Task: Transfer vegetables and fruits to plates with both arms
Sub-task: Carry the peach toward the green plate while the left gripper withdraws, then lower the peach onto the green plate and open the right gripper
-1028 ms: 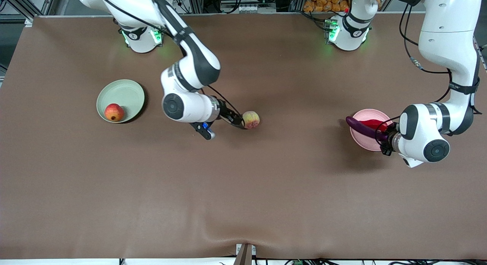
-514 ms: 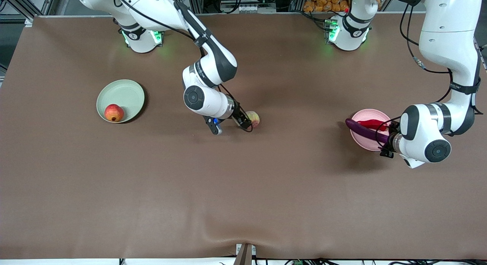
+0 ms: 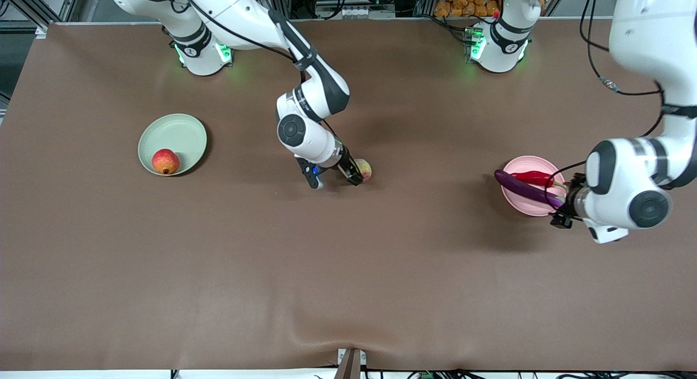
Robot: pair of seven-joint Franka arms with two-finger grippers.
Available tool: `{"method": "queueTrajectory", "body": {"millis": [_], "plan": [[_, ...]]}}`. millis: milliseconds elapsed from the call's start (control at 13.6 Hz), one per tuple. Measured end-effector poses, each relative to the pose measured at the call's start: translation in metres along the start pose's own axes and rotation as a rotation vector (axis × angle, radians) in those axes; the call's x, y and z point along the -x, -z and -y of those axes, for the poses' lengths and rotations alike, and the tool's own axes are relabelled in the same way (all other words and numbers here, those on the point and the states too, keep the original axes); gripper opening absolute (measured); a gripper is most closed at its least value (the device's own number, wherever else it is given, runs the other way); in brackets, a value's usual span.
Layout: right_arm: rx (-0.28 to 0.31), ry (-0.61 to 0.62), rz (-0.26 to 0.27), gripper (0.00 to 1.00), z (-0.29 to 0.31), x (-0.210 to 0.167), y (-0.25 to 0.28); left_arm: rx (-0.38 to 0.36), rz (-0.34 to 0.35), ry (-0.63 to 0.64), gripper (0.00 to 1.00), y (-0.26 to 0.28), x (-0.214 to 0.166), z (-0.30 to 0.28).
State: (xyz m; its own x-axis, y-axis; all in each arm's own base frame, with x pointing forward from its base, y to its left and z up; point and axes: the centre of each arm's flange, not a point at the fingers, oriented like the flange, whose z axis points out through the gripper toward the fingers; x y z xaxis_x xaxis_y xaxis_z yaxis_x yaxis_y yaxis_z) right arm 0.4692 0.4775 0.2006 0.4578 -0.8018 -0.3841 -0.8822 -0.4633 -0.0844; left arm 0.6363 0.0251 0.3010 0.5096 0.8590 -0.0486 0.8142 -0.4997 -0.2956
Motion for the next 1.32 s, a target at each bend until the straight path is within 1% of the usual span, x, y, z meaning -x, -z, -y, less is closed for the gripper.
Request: {"method": "queueTrajectory", "body": {"millis": [73,147,220,294,367,441,514,587,661,734,808,881,955,1028,1101,1175,1322], "plan": [[0.0,0.004,-0.002,0.91,-0.001,0.002,-0.003,0.041,-0.024,-0.058,1.0,0.03,0.003,0.005],[0.0,0.005,-0.004,0.78,0.0,0.001,-0.003,0.089,-0.054,-0.106,1.0,0.064,0.009,0.008],[0.003,0.014,-0.009,0.7,0.001,0.0,-0.001,0.126,-0.078,-0.147,1.0,0.096,0.017,0.011],[0.014,0.028,-0.018,0.7,0.002,-0.001,0.0,0.14,-0.089,-0.196,1.0,0.121,0.026,0.014],[0.039,0.04,-0.024,0.7,0.003,-0.005,0.002,0.144,-0.097,-0.256,1.0,0.138,0.033,0.016],[0.092,0.06,-0.02,0.7,0.005,-0.016,0.008,0.151,-0.108,-0.32,1.0,0.152,0.038,0.019],[0.157,0.094,0.005,0.7,0.008,-0.036,0.021,0.16,-0.121,-0.374,1.0,0.162,0.04,0.022],[0.219,0.145,0.048,0.7,0.01,-0.063,0.044,0.165,-0.132,-0.424,1.0,0.172,0.041,0.026],[0.26,0.215,0.096,0.7,0.011,-0.096,0.074,0.167,-0.135,-0.477,1.0,0.181,0.042,0.032],[0.286,0.297,0.129,0.7,0.009,-0.128,0.105,0.171,-0.13,-0.54,1.0,0.19,0.046,0.039],[0.319,0.388,0.127,0.7,0.005,-0.157,0.135,0.175,-0.126,-0.625,1.0,0.2,0.05,0.047],[0.374,0.487,0.096,0.7,-0.003,-0.181,0.162,0.189,-0.124,-0.726,1.0,0.212,0.054,0.056],[0.436,0.588,0.059,0.7,-0.012,-0.2,0.188,0.219,-0.122,-0.817,1.0,0.226,0.056,0.069],[0.485,0.681,0.036,0.7,-0.019,-0.214,0.21,0.245,-0.125,-0.877,1.0,0.241,0.057,0.084],[0.52,0.764,0.026,0.7,-0.029,-0.228,0.228,0.255,-0.129,-0.918,1.0,0.255,0.061,0.1],[0.542,0.831,0.027,0.7,-0.041,-0.245,0.244,0.257,-0.138,-0.954,1.0,0.269,0.069,0.113],[0.566,0.903,0.042,0.7,-0.08,-0.283,0.263,0.265,-0.169,-1.012,1.0,0.293,0.099,0.131]]}}
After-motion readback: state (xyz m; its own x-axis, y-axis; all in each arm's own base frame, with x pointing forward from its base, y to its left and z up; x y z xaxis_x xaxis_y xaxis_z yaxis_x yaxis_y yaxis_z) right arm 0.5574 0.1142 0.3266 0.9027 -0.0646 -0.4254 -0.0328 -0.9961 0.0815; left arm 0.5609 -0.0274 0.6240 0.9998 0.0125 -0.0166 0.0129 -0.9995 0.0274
